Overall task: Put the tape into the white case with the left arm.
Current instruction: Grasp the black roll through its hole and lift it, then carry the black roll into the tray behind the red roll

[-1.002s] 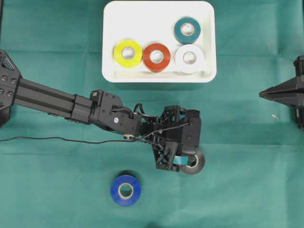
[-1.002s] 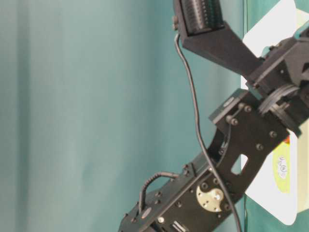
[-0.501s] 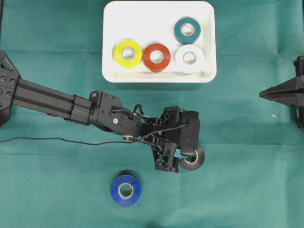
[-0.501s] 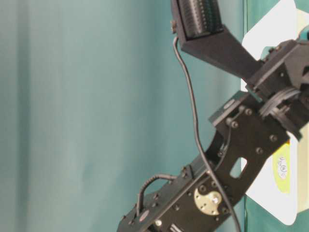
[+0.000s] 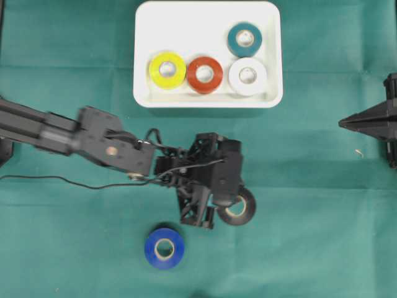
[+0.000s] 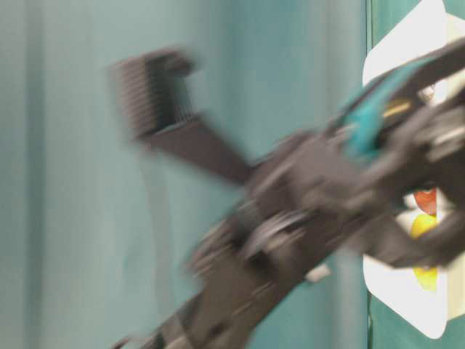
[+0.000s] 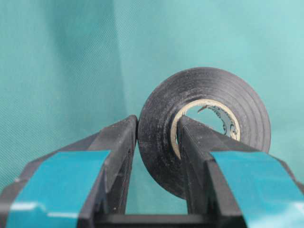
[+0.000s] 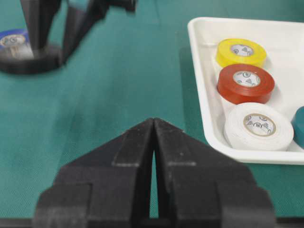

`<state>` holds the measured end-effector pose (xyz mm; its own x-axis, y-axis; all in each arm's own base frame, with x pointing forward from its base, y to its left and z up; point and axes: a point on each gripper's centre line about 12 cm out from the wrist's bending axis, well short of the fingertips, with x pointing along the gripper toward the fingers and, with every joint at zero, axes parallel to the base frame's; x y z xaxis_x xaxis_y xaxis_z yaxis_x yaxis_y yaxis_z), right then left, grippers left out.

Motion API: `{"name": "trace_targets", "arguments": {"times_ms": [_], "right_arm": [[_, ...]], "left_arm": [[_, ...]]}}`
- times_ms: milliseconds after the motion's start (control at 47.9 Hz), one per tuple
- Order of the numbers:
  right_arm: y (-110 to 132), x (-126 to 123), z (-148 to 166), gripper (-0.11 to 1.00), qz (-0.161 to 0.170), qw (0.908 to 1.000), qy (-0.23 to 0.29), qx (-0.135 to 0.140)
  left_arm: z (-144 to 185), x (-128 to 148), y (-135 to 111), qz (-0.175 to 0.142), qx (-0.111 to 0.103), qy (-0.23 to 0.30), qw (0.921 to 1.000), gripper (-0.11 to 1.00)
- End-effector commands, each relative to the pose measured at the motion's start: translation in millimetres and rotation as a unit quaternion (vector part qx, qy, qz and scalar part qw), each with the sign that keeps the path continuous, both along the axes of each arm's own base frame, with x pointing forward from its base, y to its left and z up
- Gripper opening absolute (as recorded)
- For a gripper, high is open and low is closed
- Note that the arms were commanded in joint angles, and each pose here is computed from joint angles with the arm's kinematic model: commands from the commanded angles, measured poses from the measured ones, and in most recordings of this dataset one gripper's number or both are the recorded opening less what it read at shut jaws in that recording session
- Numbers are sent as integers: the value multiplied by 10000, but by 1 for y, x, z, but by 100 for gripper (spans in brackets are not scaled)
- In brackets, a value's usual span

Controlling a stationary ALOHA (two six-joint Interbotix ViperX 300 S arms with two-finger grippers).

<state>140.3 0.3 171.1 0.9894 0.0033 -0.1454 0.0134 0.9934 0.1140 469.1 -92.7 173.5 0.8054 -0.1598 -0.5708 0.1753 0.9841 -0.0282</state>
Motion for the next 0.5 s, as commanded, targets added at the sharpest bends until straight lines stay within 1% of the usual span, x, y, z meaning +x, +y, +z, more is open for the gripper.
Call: {"name": "trace_targets", "arguments": {"times_ms": [0, 251, 480], "right_arm": [[0, 2, 4, -9, -4, 10000, -46, -7], [0, 2, 5, -9, -7, 10000, -54, 0], [0, 2, 4, -9, -7, 10000, -46, 0]], "left_arm": [[41, -9, -1, -30, -84, -421, 9991, 26], [62, -31, 3, -34, -107, -456, 9989, 26], [69, -35, 3, -49, -84, -429, 9990, 26]]}}
